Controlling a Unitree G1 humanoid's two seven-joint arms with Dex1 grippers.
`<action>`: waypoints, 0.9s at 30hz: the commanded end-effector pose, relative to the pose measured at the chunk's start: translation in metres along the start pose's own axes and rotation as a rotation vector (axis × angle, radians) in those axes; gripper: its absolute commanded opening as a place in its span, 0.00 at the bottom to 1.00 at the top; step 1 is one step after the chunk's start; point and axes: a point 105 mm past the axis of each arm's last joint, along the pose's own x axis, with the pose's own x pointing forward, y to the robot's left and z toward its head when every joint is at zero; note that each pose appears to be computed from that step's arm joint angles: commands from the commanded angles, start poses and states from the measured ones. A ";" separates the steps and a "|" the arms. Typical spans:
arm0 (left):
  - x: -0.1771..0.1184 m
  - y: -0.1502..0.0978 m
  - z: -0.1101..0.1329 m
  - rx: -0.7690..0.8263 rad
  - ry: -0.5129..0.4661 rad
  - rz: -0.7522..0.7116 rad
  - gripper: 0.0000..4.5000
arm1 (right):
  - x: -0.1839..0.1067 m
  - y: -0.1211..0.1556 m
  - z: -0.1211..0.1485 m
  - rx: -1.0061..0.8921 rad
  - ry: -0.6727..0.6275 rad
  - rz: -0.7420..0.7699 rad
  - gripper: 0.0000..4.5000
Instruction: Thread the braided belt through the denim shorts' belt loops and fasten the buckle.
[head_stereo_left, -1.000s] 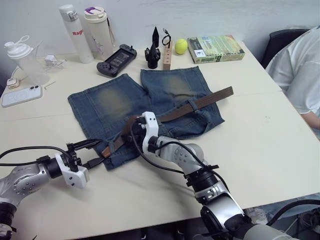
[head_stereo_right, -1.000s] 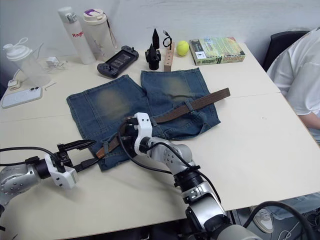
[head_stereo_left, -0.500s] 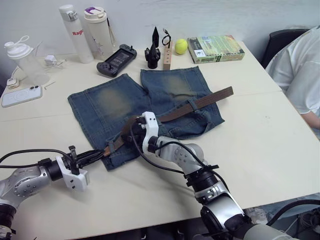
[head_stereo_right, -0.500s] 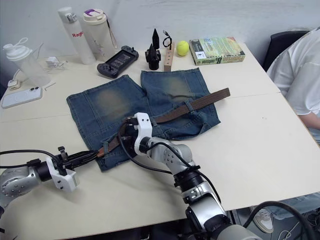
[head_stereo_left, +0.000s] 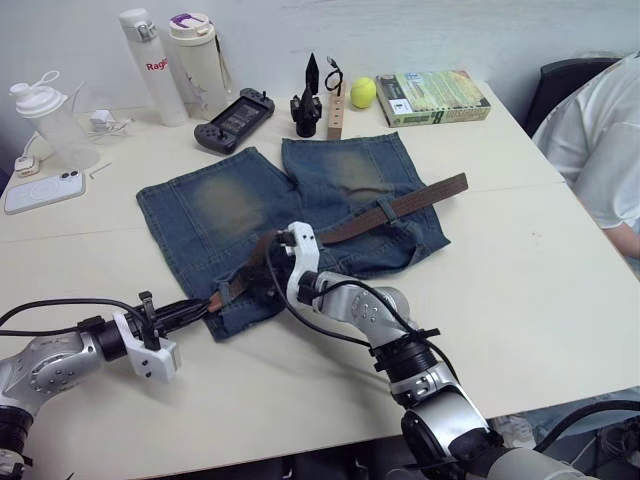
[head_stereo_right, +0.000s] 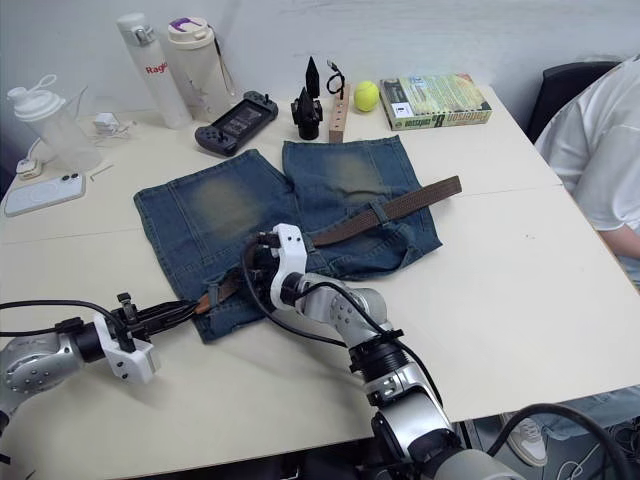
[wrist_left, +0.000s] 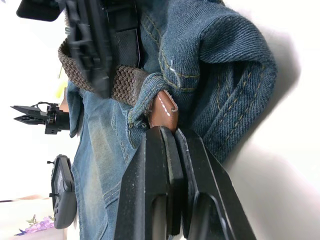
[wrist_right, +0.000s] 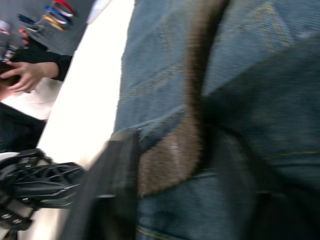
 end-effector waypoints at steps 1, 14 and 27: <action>0.000 0.001 0.003 0.011 -0.018 0.001 0.00 | 0.025 0.058 -0.003 0.042 0.005 0.139 0.98; -0.016 0.012 0.004 -0.003 -0.003 0.036 0.00 | -0.065 0.044 0.013 -0.172 0.033 0.244 0.99; -0.019 0.008 0.011 -0.025 -0.001 0.045 0.00 | -0.122 0.000 0.047 -0.490 -0.105 -0.084 0.50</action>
